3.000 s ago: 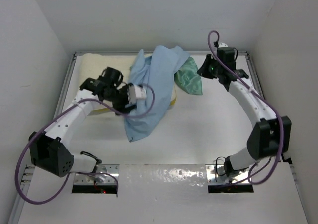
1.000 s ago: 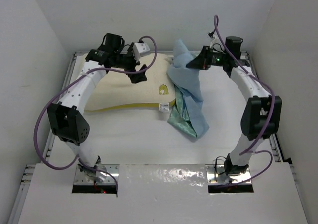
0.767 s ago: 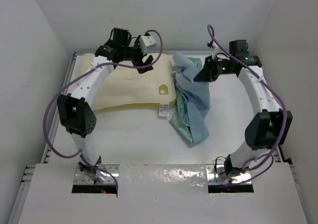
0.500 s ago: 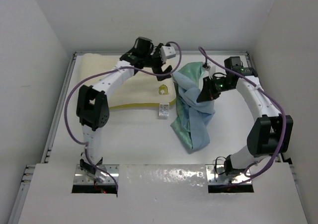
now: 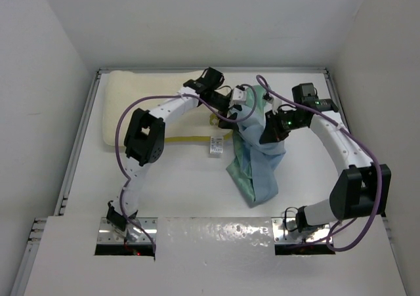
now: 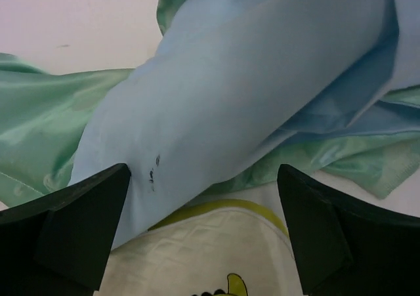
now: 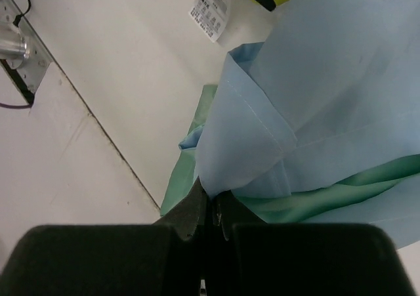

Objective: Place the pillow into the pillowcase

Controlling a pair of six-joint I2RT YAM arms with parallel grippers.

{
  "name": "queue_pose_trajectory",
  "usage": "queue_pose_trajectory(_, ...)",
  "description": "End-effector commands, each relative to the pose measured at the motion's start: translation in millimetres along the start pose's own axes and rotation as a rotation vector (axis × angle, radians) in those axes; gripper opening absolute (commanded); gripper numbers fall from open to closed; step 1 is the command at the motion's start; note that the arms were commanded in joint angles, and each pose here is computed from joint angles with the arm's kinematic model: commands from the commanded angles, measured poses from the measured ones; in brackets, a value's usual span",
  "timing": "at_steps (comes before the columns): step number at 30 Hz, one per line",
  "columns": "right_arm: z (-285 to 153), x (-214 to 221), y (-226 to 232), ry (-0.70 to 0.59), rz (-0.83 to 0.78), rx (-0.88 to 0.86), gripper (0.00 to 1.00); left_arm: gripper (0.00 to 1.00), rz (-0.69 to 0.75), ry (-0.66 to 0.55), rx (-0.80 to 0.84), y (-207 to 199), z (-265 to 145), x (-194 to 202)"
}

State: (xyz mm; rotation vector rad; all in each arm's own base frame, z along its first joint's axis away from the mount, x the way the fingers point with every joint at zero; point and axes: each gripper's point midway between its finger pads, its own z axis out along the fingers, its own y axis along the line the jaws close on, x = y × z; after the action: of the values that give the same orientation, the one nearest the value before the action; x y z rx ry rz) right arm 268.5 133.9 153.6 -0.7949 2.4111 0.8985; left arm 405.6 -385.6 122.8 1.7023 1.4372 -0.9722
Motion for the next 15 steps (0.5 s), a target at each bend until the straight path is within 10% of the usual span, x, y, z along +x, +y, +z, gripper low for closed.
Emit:
queue_pose_trajectory(1,1,-18,0,-0.058,-0.050,0.009,0.00,0.89,0.161,-0.042,-0.045,19,4,-16)
queue_pose_trajectory(5,3,-18,1,-0.049,-0.055,0.009,0.00,0.54,0.060,-0.166,-0.045,27,13,-43)
queue_pose_trajectory(6,2,-15,2,-0.030,-0.061,0.004,0.00,0.25,0.059,-0.181,-0.026,24,14,-46)
queue_pose_trajectory(8,1,-16,0,-0.009,-0.061,0.010,0.00,0.05,0.041,-0.195,0.012,18,17,-45)
queue_pose_trajectory(15,-43,-43,-95,-0.107,0.099,0.461,0.00,0.00,-0.171,-0.202,-0.217,68,-36,-60)
